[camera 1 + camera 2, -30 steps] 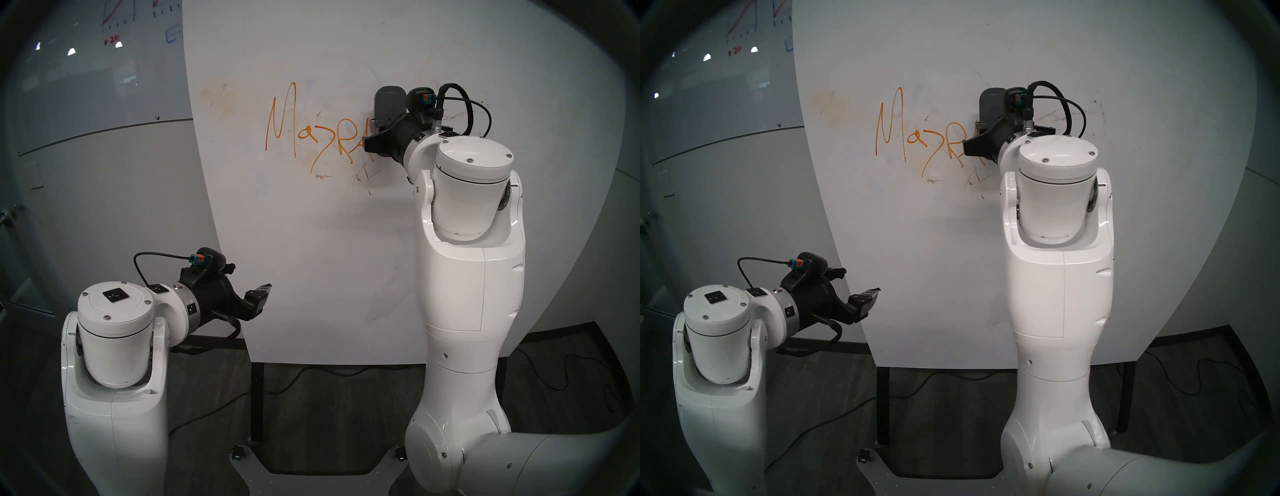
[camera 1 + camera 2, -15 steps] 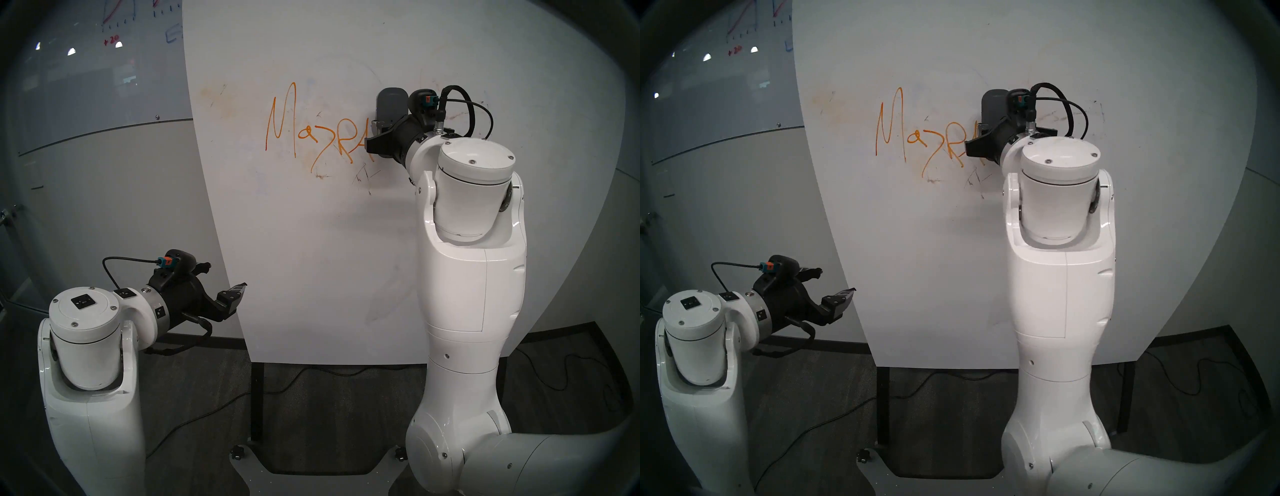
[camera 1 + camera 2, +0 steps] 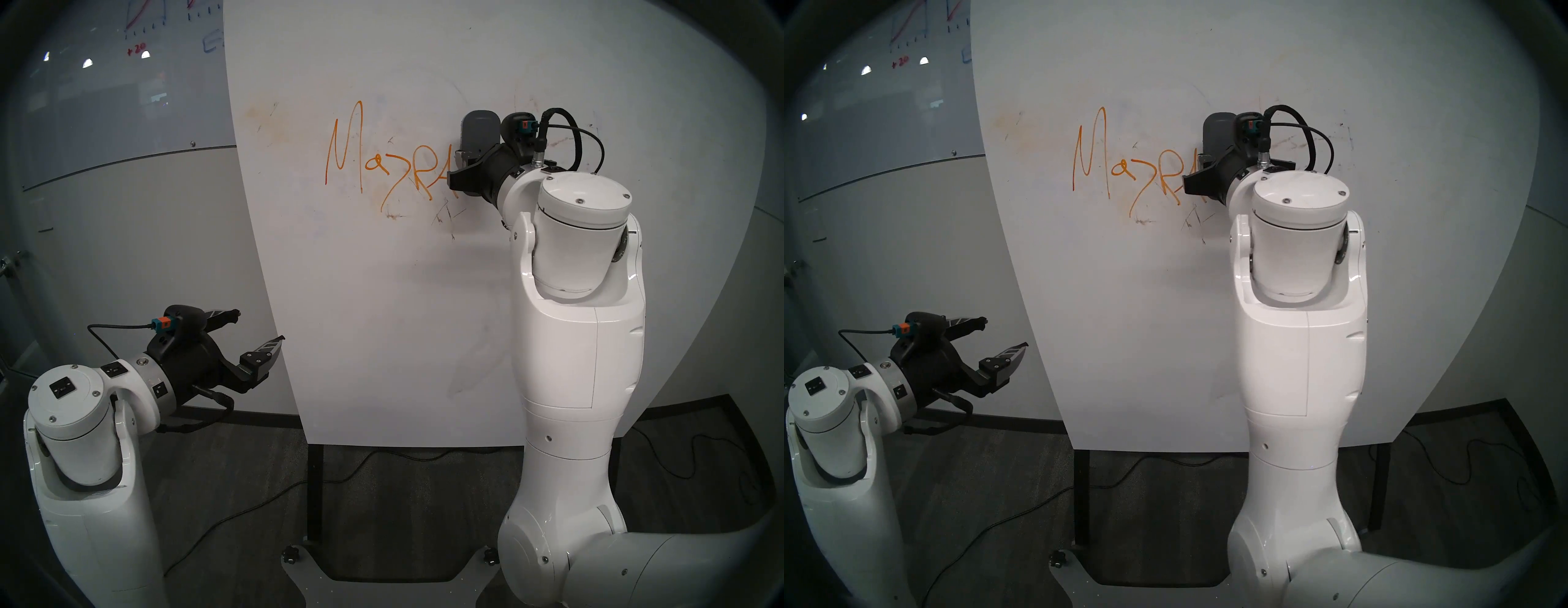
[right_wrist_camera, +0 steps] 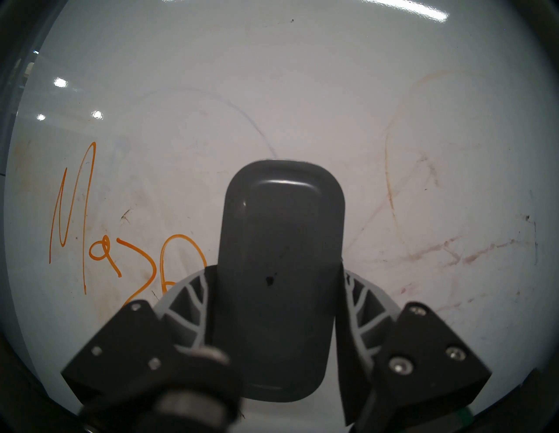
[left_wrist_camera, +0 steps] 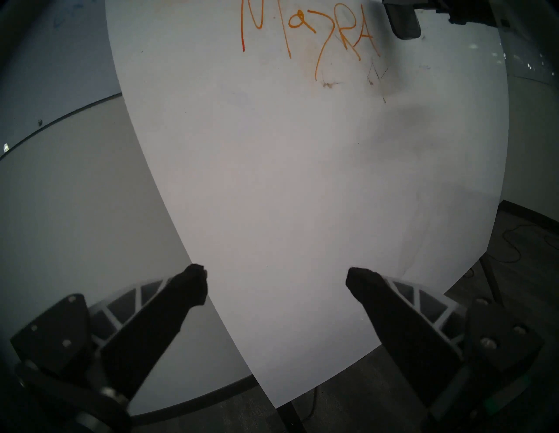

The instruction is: Erase all marks on the whiteboard with the eraser

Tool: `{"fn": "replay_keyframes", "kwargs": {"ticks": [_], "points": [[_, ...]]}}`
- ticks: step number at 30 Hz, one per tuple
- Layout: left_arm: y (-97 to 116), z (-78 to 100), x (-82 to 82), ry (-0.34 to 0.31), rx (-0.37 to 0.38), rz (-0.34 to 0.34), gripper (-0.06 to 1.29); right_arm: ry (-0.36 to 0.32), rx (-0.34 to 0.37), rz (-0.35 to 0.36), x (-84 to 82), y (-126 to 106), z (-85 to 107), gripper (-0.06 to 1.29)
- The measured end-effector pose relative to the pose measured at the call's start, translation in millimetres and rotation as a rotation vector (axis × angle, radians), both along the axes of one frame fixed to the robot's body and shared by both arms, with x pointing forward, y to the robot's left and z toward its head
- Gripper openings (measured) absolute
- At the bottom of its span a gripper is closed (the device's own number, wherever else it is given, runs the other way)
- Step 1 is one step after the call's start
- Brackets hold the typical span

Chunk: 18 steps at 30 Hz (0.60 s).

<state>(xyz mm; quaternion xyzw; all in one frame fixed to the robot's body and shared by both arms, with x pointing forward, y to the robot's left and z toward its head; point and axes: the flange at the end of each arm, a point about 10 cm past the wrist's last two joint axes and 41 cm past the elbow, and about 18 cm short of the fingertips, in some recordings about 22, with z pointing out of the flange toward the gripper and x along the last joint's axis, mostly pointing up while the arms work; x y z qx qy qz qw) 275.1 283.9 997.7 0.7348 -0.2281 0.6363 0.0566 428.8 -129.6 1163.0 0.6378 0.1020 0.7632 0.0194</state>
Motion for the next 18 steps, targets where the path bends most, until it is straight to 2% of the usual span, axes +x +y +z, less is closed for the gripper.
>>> {"fn": "replay_keyframes", "kwargs": {"ticks": [8,18], "points": [[8,4.6,-13.8,-0.097,-0.04,-0.059,1.27,0.002,0.002,0.003,-0.1,0,-1.0,0.58],[19,8.5,-32.6,-0.226,-0.071,-0.089,1.27,0.006,0.004,0.008,-0.1,0,-2.5,0.58]]}}
